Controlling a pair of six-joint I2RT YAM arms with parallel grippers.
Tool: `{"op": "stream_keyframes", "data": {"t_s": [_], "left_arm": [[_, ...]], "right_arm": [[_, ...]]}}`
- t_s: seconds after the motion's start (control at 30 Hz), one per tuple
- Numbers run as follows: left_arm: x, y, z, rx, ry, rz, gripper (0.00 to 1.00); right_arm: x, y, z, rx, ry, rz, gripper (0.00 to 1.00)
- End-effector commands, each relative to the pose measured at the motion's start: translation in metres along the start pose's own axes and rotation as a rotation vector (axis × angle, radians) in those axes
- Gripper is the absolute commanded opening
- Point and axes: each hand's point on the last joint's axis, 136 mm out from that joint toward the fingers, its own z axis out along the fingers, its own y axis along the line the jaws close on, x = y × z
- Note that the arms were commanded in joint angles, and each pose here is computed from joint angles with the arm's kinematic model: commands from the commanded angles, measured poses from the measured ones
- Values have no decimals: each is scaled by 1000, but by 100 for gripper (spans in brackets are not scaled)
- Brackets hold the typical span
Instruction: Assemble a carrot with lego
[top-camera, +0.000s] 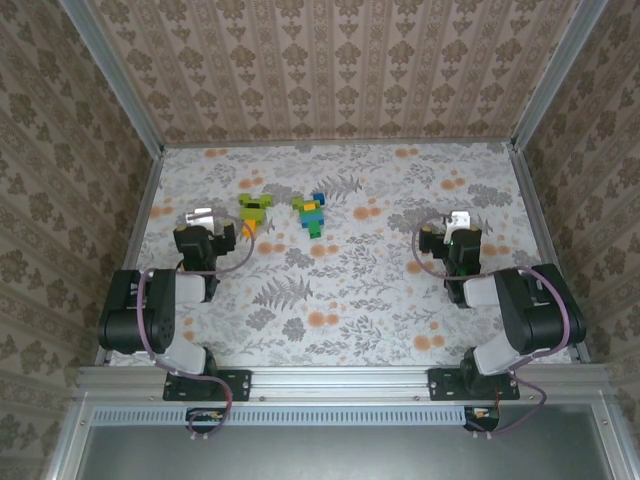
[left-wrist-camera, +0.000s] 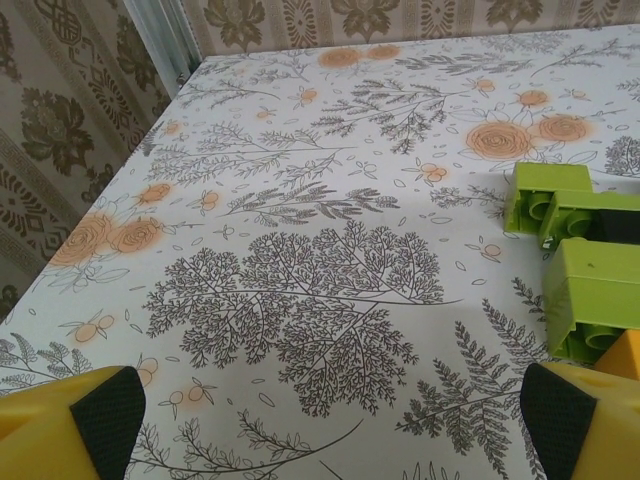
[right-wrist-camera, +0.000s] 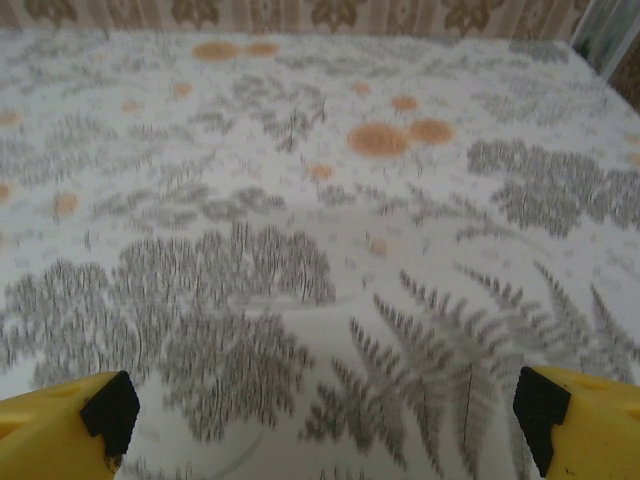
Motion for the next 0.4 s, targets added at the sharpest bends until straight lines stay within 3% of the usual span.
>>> {"op": "stream_keyframes", "data": {"t_s": [0.0, 0.37], "left_arm": [[-5, 0, -1, 8, -24, 7, 100], [-5, -11, 0, 69, -25, 37, 100]], "right_arm": [[-16, 6, 5, -54, -25, 38, 100], [-17, 6, 5, -54, -29, 37, 100]]}}
